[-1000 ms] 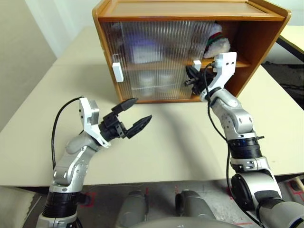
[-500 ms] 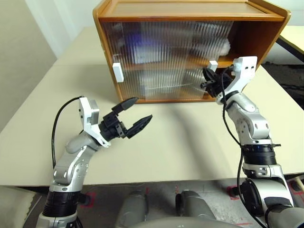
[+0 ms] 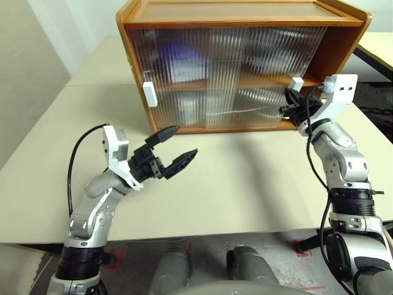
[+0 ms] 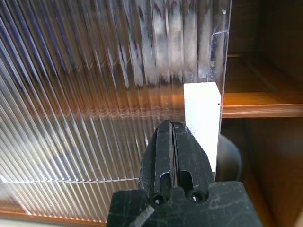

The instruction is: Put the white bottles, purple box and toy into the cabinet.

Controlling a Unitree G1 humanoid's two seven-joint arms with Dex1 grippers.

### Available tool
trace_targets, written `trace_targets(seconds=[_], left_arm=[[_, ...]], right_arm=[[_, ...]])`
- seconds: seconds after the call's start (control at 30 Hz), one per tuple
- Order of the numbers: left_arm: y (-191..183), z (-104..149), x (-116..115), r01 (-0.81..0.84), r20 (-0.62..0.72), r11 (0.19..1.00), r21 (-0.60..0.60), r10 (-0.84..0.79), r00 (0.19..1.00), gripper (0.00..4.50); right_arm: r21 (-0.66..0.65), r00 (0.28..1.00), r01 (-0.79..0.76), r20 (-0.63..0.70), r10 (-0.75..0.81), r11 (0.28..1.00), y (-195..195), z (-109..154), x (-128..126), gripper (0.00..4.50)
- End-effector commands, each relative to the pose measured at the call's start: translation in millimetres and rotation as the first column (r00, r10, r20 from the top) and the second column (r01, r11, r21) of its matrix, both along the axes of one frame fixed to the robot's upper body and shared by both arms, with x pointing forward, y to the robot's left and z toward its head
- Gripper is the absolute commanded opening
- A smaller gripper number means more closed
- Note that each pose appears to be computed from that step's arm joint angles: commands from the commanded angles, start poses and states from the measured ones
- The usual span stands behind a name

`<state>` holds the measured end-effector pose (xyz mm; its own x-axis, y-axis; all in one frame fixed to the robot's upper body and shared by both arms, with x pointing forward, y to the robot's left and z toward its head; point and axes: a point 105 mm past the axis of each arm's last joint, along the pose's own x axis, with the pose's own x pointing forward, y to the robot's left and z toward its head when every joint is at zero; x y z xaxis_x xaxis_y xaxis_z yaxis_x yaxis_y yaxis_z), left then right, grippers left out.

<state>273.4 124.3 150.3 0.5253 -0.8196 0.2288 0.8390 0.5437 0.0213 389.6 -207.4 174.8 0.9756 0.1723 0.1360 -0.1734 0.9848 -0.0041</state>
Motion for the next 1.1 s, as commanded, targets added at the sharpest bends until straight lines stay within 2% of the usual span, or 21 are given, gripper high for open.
trace_targets(seconds=[0.03, 0.8, 1.1], left_arm=[[-4, -3, 0, 0.014, -0.016, 1.0, 0.005, -0.014, 1.0, 4.5], [-6, -9, -2, 0.02, -0.025, 1.0, -0.013, -0.02, 0.999, 4.5], [-4, -9, -1, 0.016, -0.023, 1.0, -0.012, -0.017, 1.0, 4.5]], right_arm=[[-0.009, 0.999, 0.05, -0.01, -0.05, 0.999, -18, -6, -1, 0.04], [-0.075, 0.985, 0.167, -0.02, -0.169, 0.983, -73, -4, -6, 0.04], [-0.075, 0.984, 0.178, -0.019, -0.179, 0.981, -75, -4, -8, 0.04]])
